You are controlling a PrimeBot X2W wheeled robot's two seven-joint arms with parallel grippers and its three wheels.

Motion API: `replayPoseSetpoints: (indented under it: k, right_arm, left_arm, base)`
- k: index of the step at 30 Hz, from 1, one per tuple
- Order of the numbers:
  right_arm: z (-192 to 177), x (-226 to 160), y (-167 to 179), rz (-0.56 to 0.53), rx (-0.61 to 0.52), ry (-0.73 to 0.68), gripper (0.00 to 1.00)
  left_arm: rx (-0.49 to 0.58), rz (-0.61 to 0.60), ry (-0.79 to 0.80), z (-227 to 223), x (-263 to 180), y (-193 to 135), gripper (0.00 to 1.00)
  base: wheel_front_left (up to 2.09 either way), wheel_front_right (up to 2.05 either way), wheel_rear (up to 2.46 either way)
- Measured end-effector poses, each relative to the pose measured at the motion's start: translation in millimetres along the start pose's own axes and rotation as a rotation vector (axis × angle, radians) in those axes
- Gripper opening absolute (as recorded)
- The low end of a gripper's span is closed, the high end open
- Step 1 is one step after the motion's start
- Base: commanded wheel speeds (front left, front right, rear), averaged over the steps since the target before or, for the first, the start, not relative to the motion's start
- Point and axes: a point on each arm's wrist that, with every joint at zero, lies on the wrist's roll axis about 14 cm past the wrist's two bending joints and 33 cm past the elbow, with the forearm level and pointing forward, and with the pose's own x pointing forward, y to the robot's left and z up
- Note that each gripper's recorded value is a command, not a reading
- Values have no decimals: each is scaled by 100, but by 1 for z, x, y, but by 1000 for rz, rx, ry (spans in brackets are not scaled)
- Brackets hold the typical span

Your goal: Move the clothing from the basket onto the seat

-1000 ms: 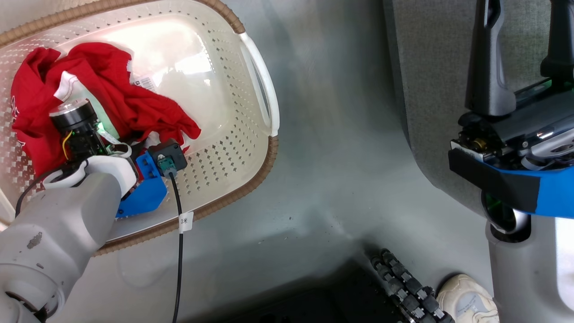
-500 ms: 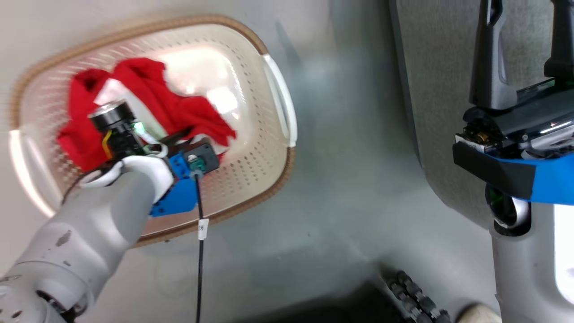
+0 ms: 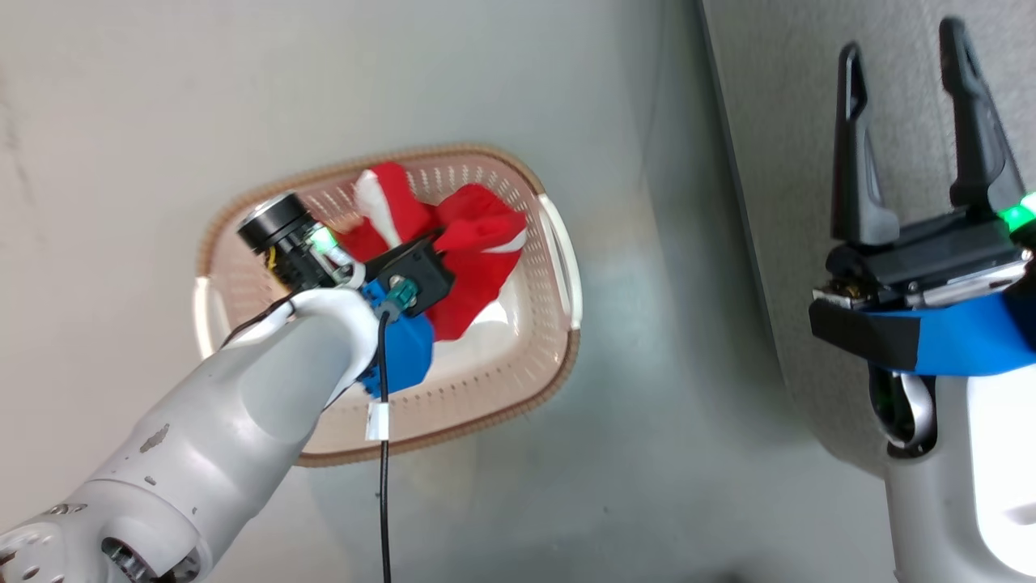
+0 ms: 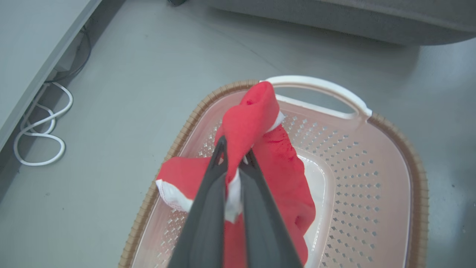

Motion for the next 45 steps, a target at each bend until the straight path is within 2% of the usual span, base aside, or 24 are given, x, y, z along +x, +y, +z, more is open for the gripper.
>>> replayPoseSetpoints:
  k: [5, 24, 35, 45]
  right_arm:
    - [23, -11, 2, -5, 6, -22, 100]
    - [105, -63, 15, 2, 53, -133, 100]
    - [124, -92, 22, 10, 78, -158, 100]
    - [131, -103, 33, 39, 100, -168, 100]
  left_arm:
    - [-16, 89, -142, 59, -31, 21, 0]
    - [-74, 438, -554, 192, -183, 53, 0]
    - [-73, 544, -699, 221, -243, 38, 0]
    - [-61, 579, -734, 224, -264, 25, 0]
  base:
    - [0, 0, 0]
    - [0, 0, 0]
    - [0, 0, 0]
    - [0, 0, 0]
